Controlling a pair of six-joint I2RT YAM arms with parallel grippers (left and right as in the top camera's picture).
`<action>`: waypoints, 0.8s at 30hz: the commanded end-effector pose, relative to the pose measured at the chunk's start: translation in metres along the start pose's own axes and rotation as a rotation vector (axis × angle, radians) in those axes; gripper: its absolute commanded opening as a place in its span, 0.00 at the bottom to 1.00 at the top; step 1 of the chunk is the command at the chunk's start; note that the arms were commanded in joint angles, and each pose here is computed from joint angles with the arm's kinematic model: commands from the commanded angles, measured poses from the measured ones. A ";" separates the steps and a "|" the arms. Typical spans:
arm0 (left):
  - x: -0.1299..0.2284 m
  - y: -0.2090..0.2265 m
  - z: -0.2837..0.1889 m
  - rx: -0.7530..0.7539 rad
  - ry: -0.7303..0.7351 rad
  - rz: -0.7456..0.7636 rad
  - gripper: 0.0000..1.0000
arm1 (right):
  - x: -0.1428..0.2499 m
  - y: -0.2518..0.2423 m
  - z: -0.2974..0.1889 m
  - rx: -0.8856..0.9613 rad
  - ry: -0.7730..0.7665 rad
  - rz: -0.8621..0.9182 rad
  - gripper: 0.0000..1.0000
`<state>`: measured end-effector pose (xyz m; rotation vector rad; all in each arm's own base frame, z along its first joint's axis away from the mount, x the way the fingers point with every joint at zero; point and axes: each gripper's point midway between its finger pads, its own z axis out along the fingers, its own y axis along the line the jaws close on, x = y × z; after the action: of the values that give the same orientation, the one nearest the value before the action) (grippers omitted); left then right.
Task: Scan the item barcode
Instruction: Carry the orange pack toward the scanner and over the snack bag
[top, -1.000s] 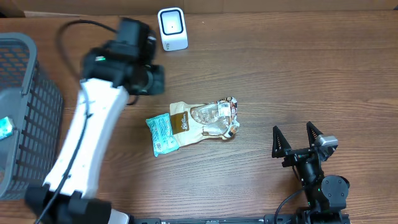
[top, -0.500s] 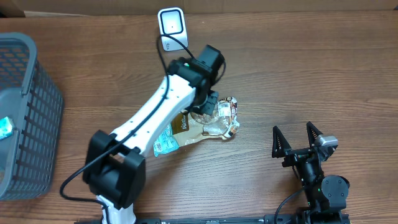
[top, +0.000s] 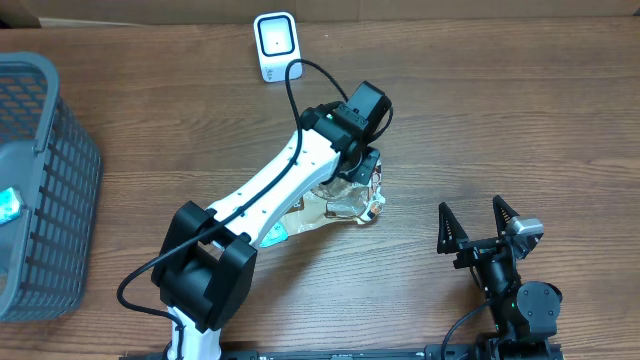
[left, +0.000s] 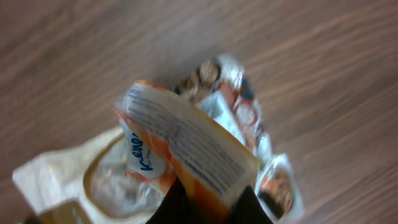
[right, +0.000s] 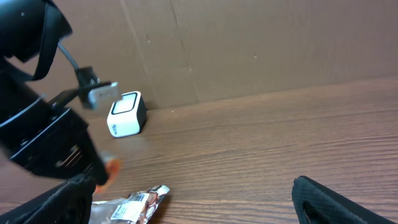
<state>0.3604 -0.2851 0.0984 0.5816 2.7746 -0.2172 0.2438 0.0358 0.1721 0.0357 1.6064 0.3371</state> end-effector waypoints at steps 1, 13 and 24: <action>-0.010 -0.006 0.005 0.002 -0.042 0.039 0.04 | 0.003 -0.002 0.001 0.009 0.003 0.011 1.00; -0.020 -0.047 0.028 0.091 -0.095 0.114 0.04 | 0.003 -0.002 0.001 0.009 0.003 0.011 1.00; -0.007 -0.068 0.059 0.101 -0.056 0.183 0.04 | 0.003 -0.002 0.001 0.009 0.003 0.011 1.00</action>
<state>0.3572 -0.3566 0.0573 0.7656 2.6604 -0.3235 0.2438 0.0357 0.1723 0.0359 1.6056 0.3368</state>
